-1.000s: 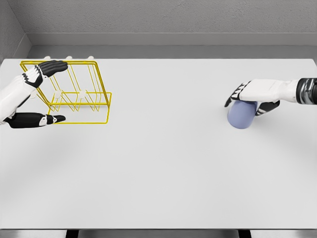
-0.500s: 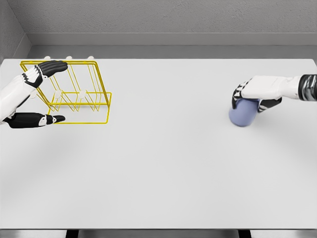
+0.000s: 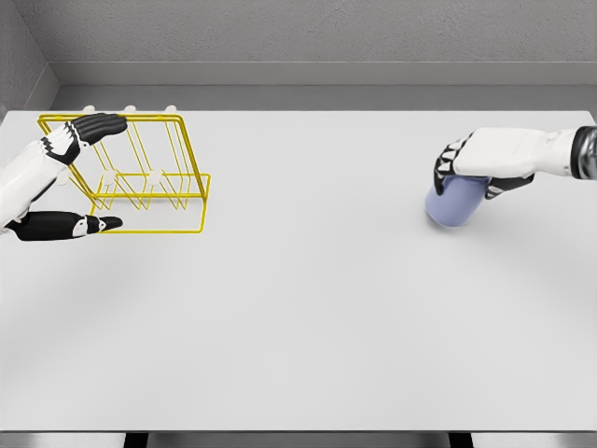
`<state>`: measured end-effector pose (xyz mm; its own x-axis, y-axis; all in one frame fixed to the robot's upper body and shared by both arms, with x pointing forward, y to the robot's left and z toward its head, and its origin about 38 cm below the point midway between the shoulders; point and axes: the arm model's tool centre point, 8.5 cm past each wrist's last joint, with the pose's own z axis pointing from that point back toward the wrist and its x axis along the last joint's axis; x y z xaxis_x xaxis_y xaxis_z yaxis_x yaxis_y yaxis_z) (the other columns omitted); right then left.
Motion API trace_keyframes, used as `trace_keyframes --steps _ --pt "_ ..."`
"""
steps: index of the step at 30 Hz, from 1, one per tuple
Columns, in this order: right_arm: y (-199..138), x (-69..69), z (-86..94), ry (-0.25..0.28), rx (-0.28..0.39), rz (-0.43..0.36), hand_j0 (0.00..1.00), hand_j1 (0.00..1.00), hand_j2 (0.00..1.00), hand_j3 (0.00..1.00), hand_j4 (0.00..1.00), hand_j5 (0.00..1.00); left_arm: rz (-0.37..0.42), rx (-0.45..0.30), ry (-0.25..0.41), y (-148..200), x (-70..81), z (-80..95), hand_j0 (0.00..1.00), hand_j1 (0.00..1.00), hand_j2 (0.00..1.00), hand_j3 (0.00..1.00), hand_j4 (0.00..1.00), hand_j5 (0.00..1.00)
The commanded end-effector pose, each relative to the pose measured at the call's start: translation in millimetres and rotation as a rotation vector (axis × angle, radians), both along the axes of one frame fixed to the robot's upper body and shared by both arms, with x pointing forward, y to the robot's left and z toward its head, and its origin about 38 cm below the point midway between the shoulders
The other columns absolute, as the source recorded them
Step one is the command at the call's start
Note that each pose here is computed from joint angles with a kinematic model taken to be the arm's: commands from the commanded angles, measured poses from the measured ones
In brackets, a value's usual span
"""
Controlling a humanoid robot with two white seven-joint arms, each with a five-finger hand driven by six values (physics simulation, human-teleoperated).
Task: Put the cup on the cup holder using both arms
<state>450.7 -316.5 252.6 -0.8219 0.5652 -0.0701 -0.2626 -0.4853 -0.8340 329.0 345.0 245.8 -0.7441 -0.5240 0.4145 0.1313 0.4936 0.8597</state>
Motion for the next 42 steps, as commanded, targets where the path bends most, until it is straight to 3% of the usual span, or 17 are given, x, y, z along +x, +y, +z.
trace_keyframes --steps 1,9,16,35,36,38,42 --pt "6 -9.1 8.4 -0.016 -0.003 0.033 0.47 0.47 0.47 0.47 0.47 0.47 0.000 -0.005 0.001 0 0.0 0.6 1.00 1.00 1.00 1.00 1.00 1.00" --pt "38 -39.8 27.9 -0.057 -0.032 0.179 0.46 0.46 0.46 0.46 0.46 0.46 -0.001 -0.016 0.003 1 0.3 1.9 1.00 1.00 1.00 1.00 1.00 1.00" --pt "64 -54.1 40.7 -0.097 -0.017 0.270 0.46 0.46 0.46 0.46 0.46 0.46 -0.001 -0.019 0.004 1 0.4 2.1 1.00 1.00 1.00 1.00 1.00 1.00" --pt "147 -64.2 24.9 -0.086 0.062 0.466 0.43 0.43 0.43 0.43 0.43 0.43 -0.004 -0.026 0.014 0 -0.3 -0.2 1.00 1.00 1.00 1.00 1.00 1.00" --pt "153 -64.4 24.3 -0.095 0.061 0.477 0.43 0.43 0.43 0.43 0.43 0.43 -0.003 -0.033 0.015 0 -0.5 -0.8 1.00 1.00 1.00 1.00 1.00 1.00" --pt "160 -65.0 24.0 -0.100 0.063 0.492 0.43 0.43 0.43 0.43 0.43 0.43 -0.015 -0.105 0.104 -3 -9.2 -22.5 1.00 1.00 1.00 1.00 1.00 1.00" --pt "166 -68.6 15.3 -0.076 0.060 0.512 0.43 0.43 0.43 0.43 0.43 0.43 -0.024 -0.233 0.147 1 -7.3 -15.4 1.00 1.00 1.00 1.00 1.00 1.00"
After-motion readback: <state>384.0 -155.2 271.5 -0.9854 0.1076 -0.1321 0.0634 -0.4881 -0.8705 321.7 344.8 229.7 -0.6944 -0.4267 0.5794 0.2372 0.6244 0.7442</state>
